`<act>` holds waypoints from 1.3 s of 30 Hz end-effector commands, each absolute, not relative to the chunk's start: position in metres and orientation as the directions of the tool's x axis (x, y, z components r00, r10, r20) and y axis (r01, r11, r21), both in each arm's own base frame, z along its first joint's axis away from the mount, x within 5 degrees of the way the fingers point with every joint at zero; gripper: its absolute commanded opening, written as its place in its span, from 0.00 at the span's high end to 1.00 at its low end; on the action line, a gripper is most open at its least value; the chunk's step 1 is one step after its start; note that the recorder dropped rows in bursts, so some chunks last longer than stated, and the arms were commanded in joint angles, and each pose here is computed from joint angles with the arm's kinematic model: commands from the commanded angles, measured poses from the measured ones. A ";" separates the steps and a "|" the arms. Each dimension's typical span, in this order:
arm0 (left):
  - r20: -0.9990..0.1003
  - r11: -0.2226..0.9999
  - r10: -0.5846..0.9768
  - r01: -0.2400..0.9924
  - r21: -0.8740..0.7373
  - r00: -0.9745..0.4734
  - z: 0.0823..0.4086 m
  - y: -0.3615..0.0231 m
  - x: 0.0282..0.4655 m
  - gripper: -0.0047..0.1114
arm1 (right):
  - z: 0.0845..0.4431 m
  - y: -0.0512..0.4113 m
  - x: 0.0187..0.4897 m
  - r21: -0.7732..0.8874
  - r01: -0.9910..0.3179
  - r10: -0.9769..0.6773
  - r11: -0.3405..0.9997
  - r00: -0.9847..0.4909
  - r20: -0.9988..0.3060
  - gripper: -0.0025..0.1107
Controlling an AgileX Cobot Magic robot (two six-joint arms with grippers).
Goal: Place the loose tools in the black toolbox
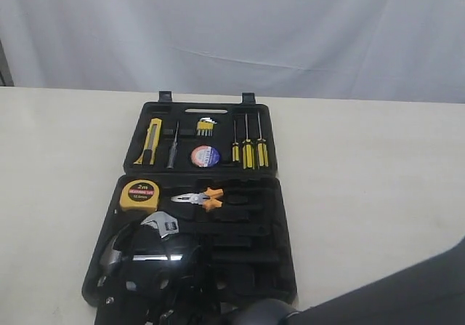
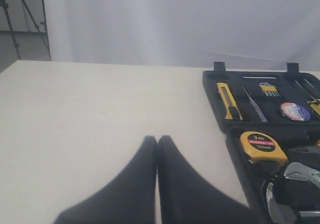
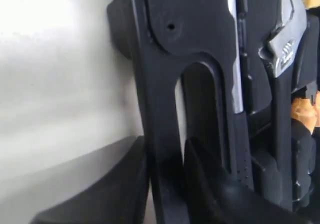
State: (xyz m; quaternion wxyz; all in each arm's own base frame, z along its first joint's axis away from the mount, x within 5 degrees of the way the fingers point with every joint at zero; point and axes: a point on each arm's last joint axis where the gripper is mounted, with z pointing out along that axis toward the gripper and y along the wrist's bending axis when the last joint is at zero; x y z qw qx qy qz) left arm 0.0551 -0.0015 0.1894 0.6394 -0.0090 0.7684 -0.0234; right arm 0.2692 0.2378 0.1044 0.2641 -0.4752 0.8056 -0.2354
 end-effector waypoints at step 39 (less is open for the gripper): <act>-0.982 0.999 -0.046 0.018 -0.050 -0.181 0.189 -0.002 0.055 0.96 | 0.293 0.122 0.333 -0.235 -0.806 -0.823 0.543 -0.455 -0.342 0.98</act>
